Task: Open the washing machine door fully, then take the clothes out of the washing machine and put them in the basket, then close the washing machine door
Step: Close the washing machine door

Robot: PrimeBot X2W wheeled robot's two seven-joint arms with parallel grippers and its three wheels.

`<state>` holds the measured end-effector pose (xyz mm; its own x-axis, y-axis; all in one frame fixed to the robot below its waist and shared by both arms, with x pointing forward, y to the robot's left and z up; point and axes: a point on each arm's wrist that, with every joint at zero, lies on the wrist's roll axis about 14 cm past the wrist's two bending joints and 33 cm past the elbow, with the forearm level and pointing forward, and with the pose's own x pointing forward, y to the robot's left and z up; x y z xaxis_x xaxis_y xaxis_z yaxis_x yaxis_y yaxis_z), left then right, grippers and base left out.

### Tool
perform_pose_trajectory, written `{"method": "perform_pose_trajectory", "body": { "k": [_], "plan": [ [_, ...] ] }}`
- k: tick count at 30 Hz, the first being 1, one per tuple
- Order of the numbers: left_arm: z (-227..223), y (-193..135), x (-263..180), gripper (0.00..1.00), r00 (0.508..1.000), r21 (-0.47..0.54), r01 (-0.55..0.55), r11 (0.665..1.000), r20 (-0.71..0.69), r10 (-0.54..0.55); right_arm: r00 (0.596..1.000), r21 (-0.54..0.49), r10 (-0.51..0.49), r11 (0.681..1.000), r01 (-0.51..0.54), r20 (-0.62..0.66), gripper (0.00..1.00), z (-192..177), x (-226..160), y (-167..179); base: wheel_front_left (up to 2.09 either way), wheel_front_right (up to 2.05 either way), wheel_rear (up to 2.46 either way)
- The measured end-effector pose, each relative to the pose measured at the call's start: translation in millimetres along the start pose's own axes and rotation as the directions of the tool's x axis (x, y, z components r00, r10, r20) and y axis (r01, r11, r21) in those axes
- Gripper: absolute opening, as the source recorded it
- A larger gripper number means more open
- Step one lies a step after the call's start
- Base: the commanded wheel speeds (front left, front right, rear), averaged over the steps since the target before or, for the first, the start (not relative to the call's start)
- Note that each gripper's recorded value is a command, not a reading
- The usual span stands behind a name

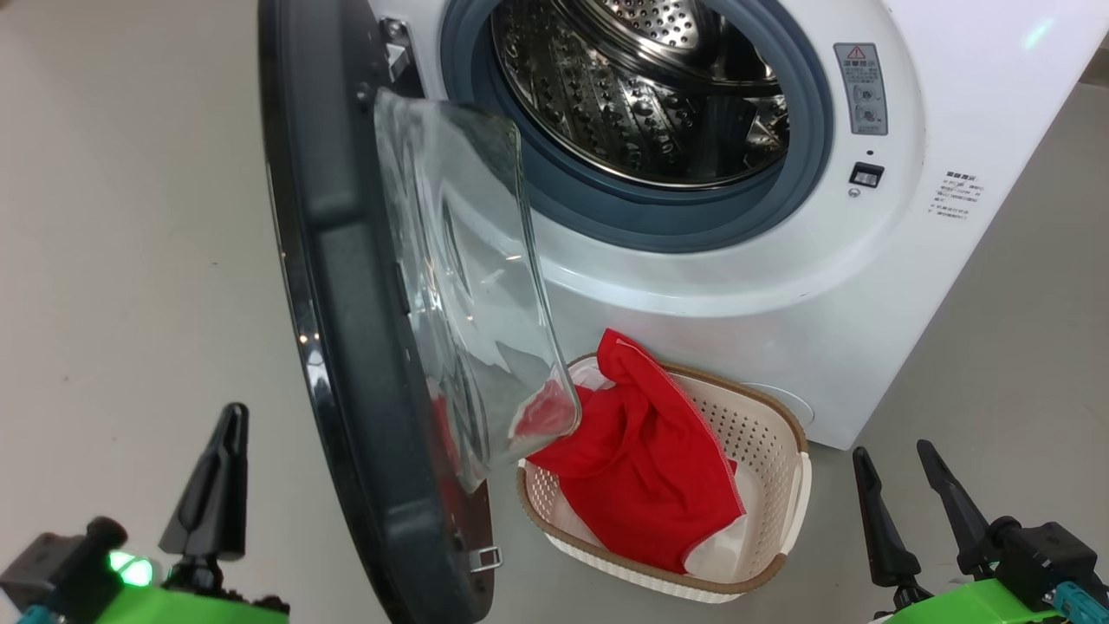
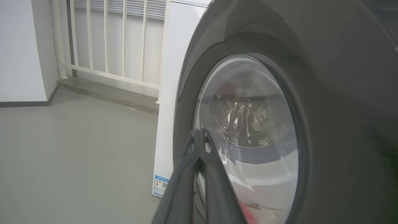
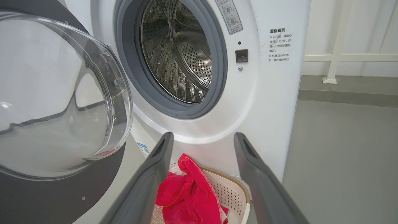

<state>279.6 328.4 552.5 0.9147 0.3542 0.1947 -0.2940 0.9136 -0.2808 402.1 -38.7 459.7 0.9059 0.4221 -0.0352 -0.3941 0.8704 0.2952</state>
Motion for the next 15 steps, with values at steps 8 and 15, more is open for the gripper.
{"method": "perform_pose_trajectory", "body": {
  "k": [8,15],
  "plan": [
    [9,-33,-5,0.0,0.99,0.011,0.144,0.99,0.003,-0.144,1.0,0.009,-0.006,1.0,0.006,0.002,1.0,1,-2,-1,0.0,0.0,0.0],
    [1,-64,-6,0.0,0.968,0.007,0.248,0.969,-0.026,-0.248,1.0,0.015,-0.012,1.0,0.012,-0.003,1.0,-2,-3,-3,0.0,0.0,0.0]
  ]
}}
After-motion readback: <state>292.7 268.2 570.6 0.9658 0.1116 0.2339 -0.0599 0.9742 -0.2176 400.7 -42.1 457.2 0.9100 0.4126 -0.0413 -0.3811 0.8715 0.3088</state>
